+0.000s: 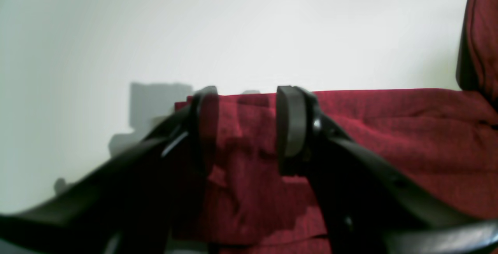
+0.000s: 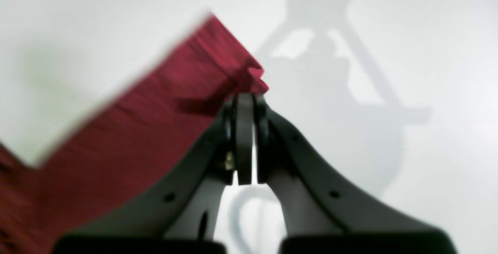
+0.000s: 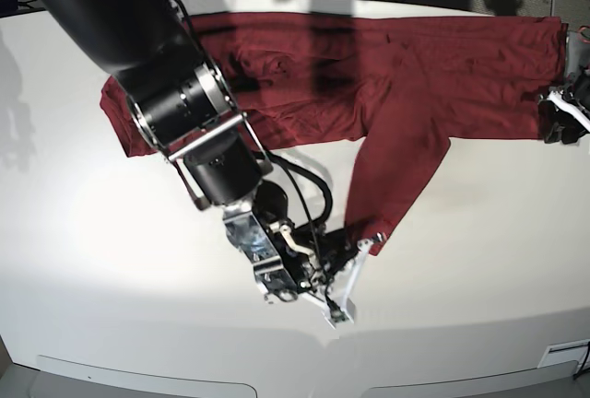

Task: Fold the T-shirt properly
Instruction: 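Drag the held sleeve across the folded body toward the left gripper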

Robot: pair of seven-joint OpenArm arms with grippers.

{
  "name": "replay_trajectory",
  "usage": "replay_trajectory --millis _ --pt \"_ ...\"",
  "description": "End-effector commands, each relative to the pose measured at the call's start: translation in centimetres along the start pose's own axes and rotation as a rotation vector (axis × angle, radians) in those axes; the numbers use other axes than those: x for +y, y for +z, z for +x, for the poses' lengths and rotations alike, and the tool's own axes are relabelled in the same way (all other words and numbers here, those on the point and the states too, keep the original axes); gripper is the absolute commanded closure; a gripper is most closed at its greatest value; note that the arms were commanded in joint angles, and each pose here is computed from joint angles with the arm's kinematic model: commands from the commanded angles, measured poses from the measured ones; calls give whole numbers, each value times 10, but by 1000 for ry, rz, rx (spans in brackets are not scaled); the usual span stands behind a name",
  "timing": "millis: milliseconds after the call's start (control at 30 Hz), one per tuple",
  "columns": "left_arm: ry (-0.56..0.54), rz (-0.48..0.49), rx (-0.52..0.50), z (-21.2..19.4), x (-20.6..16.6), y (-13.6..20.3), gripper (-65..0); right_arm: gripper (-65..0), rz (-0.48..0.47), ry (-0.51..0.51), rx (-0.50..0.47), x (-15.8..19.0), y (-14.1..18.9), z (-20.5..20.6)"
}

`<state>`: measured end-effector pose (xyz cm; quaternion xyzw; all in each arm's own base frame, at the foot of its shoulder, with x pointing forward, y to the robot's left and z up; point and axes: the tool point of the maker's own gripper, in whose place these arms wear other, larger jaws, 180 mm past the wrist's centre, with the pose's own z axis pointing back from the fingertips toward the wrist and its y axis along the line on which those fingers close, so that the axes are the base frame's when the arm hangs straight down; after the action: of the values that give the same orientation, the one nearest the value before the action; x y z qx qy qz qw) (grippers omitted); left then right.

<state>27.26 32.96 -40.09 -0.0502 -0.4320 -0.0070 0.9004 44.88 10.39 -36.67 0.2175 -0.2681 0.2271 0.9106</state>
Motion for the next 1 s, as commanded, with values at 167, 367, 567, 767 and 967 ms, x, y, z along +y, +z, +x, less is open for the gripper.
replay_trajectory --millis 167,367,567,767,967 --pt "-5 -6 -83 23 2 2 -241 0 272 17 -79 53 11 21" --pt "-18 2 -172 43 6 6 -241 0 618 -9 -89 110 31 10" --pt "-74 155 -328 108 56 27 -241 0 716 -83 -76 125 30 -14" --pt "-55 237 -345 151 96 52 -241 0 798 -212 -74 137 28 -35" --pt "-54 240 -329 152 99 53 -241 0 885 -270 -9 152 34 -56"
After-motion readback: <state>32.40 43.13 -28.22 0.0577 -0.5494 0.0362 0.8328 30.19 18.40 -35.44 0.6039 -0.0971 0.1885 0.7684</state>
